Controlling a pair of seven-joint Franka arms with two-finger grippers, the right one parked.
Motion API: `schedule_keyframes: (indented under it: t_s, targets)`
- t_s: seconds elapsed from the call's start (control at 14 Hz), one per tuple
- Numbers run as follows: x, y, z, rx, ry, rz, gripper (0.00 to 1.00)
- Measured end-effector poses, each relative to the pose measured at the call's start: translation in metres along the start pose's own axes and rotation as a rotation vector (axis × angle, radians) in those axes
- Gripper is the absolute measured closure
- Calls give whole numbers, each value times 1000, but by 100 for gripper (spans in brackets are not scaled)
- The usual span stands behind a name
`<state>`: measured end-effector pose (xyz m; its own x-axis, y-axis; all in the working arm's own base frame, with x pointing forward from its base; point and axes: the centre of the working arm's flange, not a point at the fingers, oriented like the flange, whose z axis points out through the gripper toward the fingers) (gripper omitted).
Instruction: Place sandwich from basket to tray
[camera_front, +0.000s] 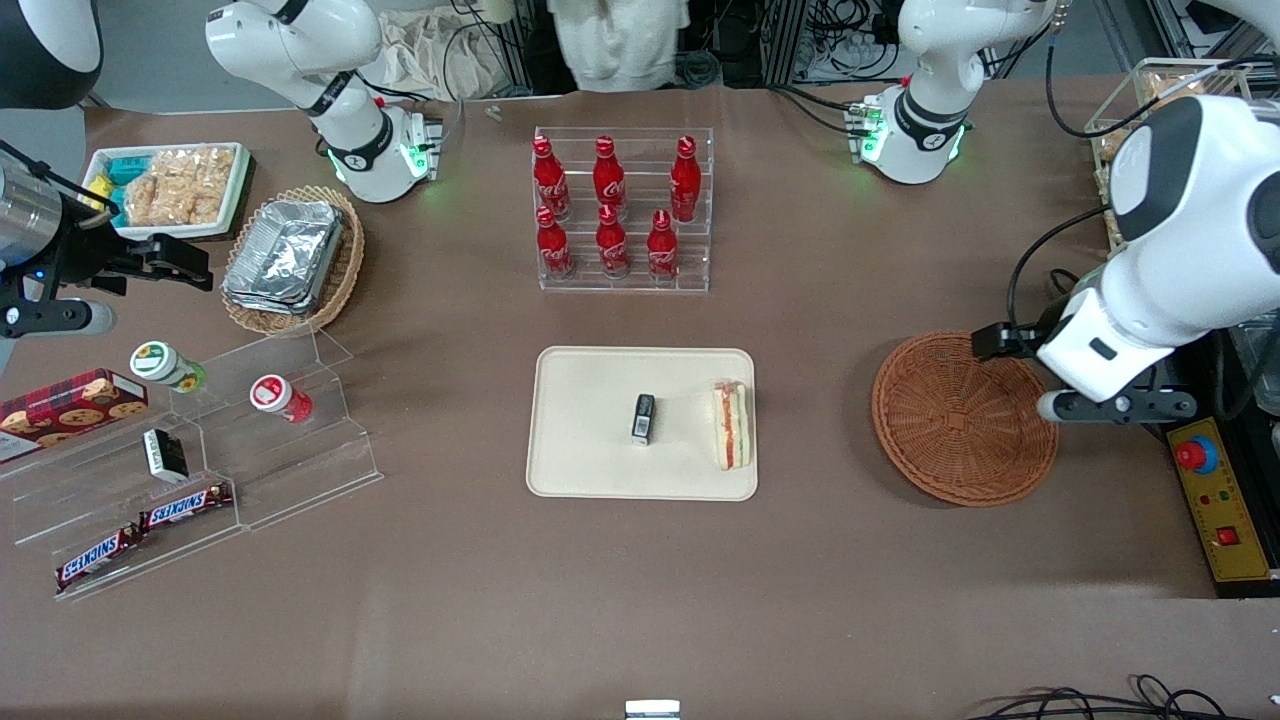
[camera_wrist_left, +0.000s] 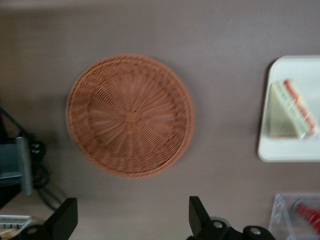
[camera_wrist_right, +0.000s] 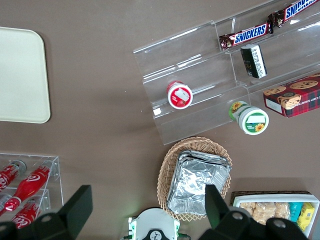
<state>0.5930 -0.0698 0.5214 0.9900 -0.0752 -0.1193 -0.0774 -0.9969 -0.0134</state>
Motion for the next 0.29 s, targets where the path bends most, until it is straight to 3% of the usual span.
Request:
schedule_keyframes:
  t_s: [0.29]
  targets:
    - [-10, -33, -11, 14, -9, 106, 0]
